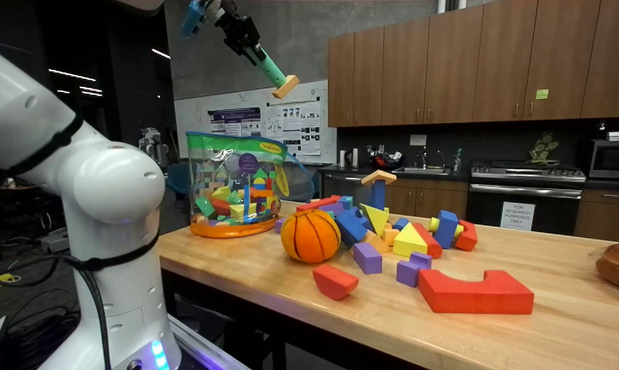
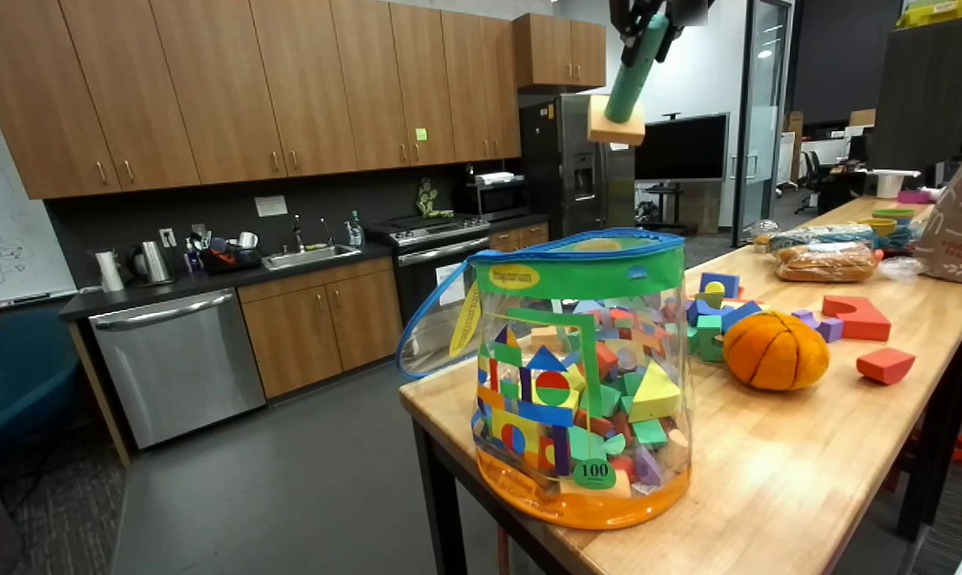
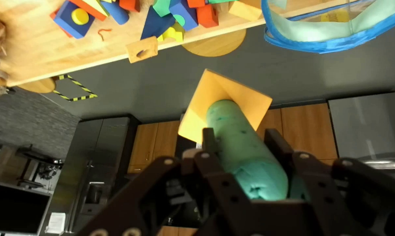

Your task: Put one yellow block into the bag

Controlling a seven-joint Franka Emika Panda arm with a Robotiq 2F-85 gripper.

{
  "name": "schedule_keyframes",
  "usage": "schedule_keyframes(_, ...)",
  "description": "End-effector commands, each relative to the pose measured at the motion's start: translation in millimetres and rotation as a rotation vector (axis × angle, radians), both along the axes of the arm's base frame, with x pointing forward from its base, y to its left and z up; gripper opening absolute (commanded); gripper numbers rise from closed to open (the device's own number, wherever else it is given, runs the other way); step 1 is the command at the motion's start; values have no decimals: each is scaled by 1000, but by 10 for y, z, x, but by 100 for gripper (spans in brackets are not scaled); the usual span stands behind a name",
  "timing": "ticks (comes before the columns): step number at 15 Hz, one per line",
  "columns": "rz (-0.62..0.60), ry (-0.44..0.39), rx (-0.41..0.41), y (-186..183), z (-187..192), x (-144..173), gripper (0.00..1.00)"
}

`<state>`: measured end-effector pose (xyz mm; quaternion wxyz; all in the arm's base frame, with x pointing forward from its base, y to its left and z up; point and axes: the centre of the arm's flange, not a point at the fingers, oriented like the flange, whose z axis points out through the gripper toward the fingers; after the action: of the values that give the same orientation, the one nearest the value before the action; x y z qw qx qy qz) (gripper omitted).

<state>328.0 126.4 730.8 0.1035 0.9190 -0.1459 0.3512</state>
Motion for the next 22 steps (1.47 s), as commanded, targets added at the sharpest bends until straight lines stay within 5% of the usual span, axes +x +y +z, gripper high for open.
schedule_keyframes(1,59,44,-90,378,145,358,16)
schedule_keyframes(11,189,259,-287,1136,-601,1117,16)
schedule_keyframes(22,204,377,-218,1041,-1078,1231,16)
